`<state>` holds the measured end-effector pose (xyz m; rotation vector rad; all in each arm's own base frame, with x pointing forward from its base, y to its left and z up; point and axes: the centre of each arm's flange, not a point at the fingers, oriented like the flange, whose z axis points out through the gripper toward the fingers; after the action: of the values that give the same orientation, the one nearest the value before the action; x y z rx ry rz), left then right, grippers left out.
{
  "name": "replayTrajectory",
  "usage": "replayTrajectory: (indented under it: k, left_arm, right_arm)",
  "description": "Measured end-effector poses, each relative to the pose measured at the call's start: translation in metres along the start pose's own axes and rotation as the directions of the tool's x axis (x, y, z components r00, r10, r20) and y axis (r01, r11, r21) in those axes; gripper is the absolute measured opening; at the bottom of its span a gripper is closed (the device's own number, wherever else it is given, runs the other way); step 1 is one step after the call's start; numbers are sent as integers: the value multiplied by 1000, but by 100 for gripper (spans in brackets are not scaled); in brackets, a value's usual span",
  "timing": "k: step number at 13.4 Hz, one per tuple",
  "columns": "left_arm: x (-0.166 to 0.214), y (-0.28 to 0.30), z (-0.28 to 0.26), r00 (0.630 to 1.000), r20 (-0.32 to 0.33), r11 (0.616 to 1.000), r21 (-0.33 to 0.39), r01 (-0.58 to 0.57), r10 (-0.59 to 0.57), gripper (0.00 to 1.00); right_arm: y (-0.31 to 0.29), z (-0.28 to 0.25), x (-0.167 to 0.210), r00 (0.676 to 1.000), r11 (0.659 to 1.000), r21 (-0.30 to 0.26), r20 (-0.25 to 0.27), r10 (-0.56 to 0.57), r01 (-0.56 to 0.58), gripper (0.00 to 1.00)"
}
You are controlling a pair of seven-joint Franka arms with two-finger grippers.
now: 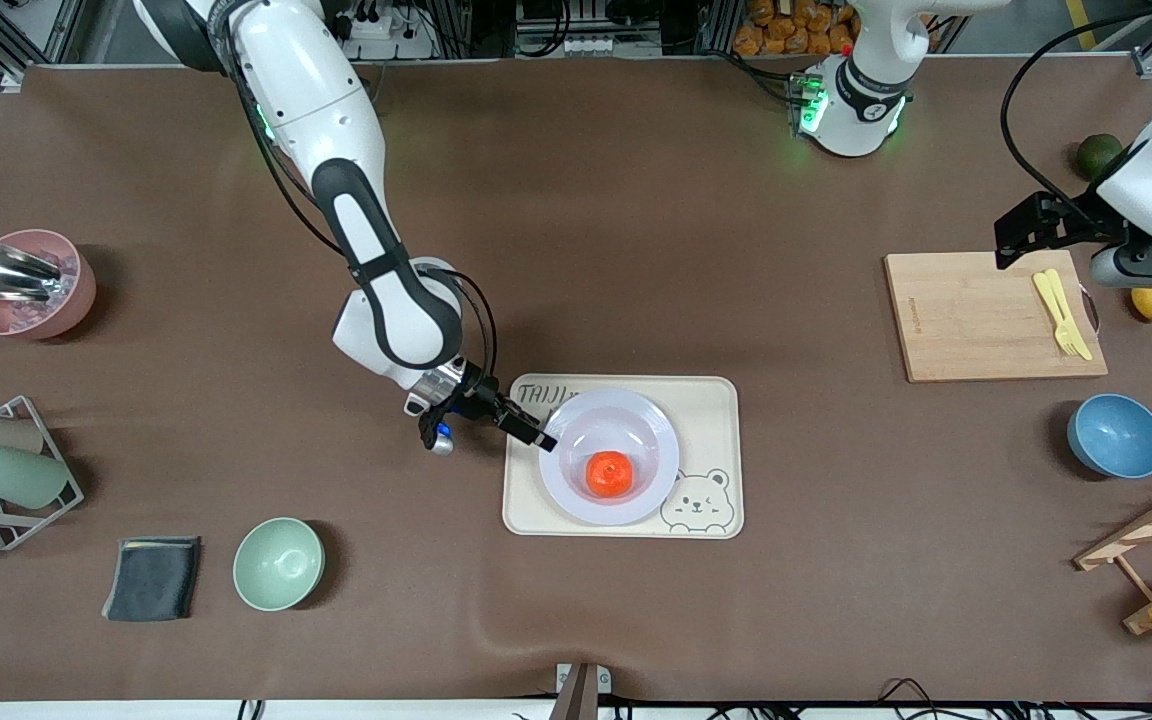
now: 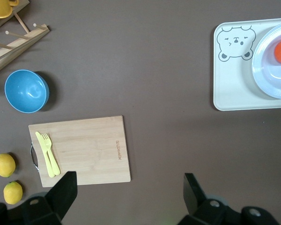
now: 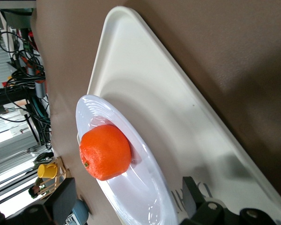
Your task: Place orange and plate with both arms
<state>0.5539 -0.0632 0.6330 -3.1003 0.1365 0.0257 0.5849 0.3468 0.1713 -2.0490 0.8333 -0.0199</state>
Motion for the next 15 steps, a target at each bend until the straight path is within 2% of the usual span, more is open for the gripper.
replayTrajectory:
  k: [4,6,8,11,13,15]
  left_arm:
    - [0,0,0,1000,-1,1000,0,0,0,100]
    - [0,0,0,1000,-1,1000,0,0,0,100]
    - [0,0,0,1000,-1,1000,0,0,0,100]
    - [0,0,0,1000,-2,1000,0,0,0,100]
    - [0,0,0,1000,-2,1000,0,0,0,100]
    - [0,0,0,1000,-2,1000,0,1,-1,100]
  right_arm:
    - [-43,-26,19,999,994,-106,17,36,-34,100]
    - [-65,-49,32,997,991,-128,53,47,-40,100]
    - [-80,-77,48,996,992,-125,81,45,-35,100]
    - [-83,-113,71,993,989,-148,109,38,-21,100]
    - [-79,-139,87,990,982,-190,137,22,4,100]
    - [-73,-171,105,982,967,-252,187,7,41,100]
